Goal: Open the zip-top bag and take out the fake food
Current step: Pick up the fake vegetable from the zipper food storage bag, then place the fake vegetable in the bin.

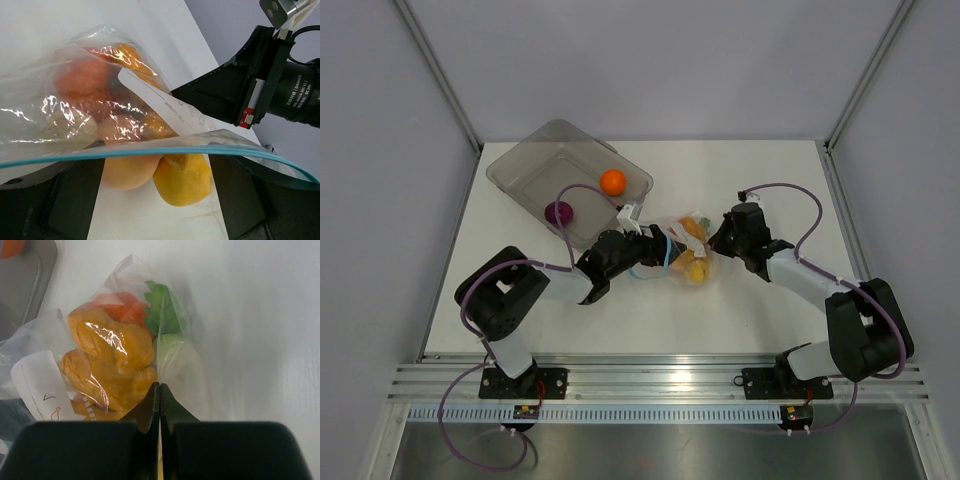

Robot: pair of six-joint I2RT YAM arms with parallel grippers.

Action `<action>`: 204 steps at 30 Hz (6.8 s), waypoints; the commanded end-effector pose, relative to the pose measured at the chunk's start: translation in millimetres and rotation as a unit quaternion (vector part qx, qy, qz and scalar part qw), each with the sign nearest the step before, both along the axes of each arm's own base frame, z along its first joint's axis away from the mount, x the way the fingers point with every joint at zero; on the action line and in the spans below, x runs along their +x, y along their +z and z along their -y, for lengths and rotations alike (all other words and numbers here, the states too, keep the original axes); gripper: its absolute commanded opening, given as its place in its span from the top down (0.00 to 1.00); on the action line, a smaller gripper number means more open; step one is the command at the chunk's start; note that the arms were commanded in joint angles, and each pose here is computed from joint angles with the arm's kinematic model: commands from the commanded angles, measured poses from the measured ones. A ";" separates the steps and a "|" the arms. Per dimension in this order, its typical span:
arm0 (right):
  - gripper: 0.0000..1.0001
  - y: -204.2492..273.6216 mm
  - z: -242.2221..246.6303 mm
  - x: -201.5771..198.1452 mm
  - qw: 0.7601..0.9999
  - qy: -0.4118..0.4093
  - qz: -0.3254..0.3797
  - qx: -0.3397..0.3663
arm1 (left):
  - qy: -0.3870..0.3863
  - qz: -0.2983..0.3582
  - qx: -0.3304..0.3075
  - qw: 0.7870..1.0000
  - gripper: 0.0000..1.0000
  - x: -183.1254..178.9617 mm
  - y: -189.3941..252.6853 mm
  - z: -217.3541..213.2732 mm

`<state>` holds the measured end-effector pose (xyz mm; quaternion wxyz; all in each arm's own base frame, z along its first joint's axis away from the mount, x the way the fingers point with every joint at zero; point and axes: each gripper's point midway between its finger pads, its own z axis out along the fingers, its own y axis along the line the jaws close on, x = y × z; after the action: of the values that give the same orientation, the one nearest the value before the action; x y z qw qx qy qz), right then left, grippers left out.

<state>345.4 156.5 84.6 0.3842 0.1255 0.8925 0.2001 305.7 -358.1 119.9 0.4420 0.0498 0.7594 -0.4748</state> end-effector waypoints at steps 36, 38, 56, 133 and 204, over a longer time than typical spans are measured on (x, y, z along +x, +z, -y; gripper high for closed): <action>1.00 16.6 -5.0 9.8 0.999 -0.011 0.027 -0.037 | -0.045 -0.014 -0.058 0.997 0.62 -8.7 23.5 17.5; 1.00 16.3 -4.7 9.7 0.999 -0.012 0.027 -0.038 | -0.048 -0.021 -0.053 0.997 0.62 -9.3 20.9 18.8; 1.00 15.6 -2.6 9.9 0.999 -0.018 0.025 -0.040 | -0.048 -0.032 -0.053 0.997 0.70 -17.0 18.0 12.7; 1.00 16.2 131.1 -20.5 0.910 -0.404 0.038 -0.083 | -0.173 -0.206 -0.052 0.962 0.89 -24.7 29.6 7.0; 1.00 16.9 118.3 -13.2 0.927 -0.366 0.038 -0.073 | 0.289 -0.165 -0.042 0.942 0.55 83.1 43.0 -253.0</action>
<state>319.2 37.0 85.6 0.4521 0.4007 0.7964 -0.0290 376.5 -107.9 149.0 0.4090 -0.2653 0.7991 -0.3518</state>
